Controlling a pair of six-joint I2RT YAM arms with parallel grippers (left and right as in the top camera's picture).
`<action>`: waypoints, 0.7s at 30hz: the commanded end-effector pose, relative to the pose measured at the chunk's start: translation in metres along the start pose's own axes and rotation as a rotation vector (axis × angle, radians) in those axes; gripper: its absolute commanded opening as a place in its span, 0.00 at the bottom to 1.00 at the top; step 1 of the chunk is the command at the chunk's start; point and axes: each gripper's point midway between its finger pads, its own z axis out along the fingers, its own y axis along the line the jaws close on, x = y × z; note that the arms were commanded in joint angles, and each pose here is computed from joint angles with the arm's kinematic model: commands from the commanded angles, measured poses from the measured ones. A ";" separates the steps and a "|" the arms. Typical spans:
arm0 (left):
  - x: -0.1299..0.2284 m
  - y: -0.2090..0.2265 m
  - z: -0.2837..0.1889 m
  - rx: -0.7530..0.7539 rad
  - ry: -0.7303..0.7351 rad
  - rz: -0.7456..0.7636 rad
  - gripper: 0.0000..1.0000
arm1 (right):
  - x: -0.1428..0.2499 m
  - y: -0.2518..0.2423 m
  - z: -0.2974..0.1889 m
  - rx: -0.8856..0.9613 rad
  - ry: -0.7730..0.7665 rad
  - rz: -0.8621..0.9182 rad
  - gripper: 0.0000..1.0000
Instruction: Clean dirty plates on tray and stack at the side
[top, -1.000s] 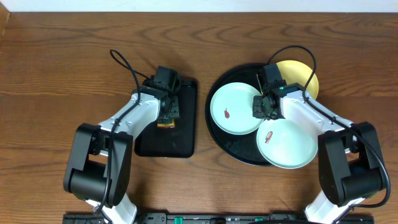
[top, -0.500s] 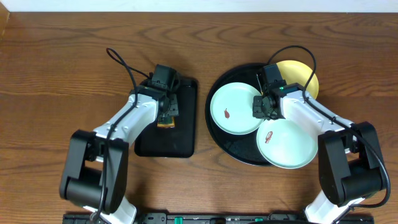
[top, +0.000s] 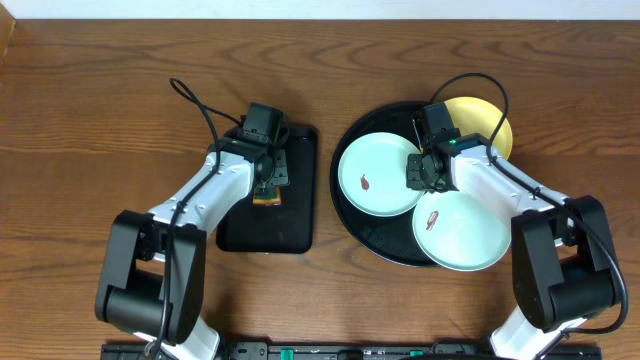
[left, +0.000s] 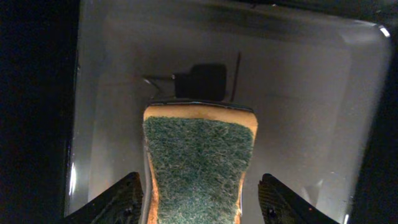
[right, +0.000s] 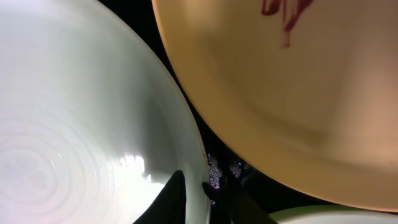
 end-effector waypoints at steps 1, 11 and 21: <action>0.005 0.010 0.007 -0.044 0.010 -0.005 0.61 | 0.005 0.001 0.003 0.015 0.009 -0.024 0.18; 0.010 0.011 0.007 -0.046 0.028 -0.003 0.60 | 0.005 0.001 0.003 0.015 0.009 -0.024 0.19; 0.014 0.013 0.011 -0.052 0.040 -0.002 0.56 | 0.005 0.001 0.003 0.015 0.009 -0.035 0.19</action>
